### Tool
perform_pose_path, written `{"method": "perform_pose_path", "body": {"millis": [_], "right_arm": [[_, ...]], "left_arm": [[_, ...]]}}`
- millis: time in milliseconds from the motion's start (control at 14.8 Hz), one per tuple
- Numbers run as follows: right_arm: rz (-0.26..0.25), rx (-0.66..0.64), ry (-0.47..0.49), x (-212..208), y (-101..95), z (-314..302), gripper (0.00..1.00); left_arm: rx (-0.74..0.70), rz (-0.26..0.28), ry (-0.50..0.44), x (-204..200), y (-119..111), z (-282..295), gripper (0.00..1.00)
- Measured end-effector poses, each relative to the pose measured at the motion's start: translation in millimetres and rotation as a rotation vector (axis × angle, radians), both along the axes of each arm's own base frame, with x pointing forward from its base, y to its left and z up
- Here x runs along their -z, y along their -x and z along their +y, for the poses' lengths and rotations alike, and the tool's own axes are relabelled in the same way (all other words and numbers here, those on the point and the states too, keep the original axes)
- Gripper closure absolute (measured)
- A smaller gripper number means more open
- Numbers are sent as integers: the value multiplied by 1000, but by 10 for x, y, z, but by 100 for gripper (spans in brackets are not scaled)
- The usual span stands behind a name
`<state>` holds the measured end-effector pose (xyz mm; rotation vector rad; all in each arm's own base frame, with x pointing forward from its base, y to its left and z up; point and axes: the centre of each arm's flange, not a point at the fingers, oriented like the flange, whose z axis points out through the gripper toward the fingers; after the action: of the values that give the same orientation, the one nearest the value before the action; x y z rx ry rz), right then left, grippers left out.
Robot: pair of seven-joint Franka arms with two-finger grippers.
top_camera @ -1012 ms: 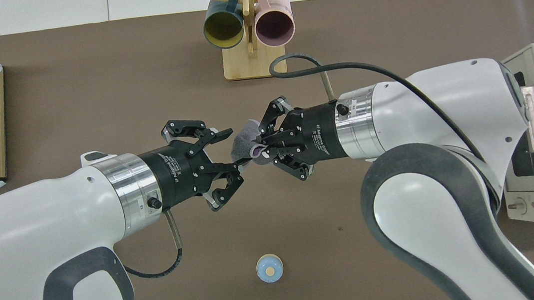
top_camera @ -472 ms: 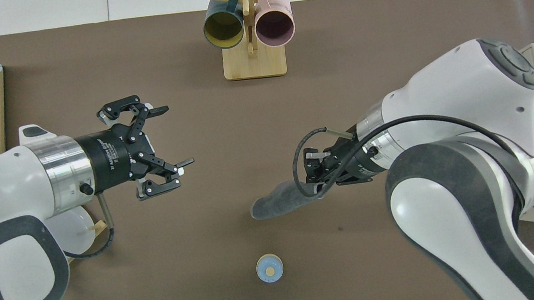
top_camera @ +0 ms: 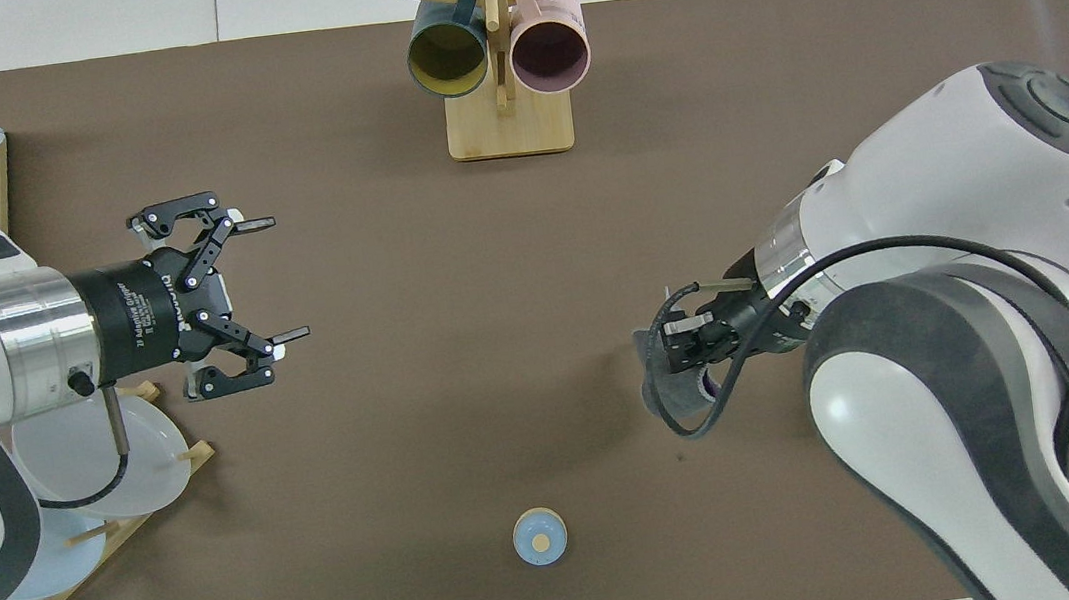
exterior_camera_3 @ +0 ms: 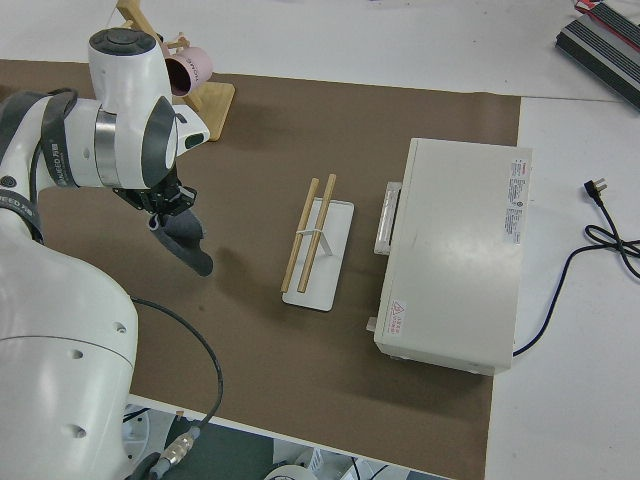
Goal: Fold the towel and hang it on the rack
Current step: 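Carry the towel with the right gripper while the left gripper withdraws, then drape the towel over the wooden rack posts with the right gripper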
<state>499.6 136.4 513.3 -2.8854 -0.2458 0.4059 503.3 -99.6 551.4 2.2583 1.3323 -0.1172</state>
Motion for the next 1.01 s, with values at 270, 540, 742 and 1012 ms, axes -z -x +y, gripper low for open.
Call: {"method": "perform_pose_path", "body": {"millis": [270,540,742,1012], "right_arm": [[-10,29,-11,-5,-84,-520,98],[-14,61,-17,34,-119,-804,98],[-51,88,-17,23,-175,-903,98],[-108,172,-3,88,-252,-796,98]], "left_arm": [[325,-108,-242,-204,-48,72,0],[652,-151,-448,-372,-200,213,0],[833,-133,-504,-577,-287,247,0],[974,-55,-470,-608,-317,228,0]]}}
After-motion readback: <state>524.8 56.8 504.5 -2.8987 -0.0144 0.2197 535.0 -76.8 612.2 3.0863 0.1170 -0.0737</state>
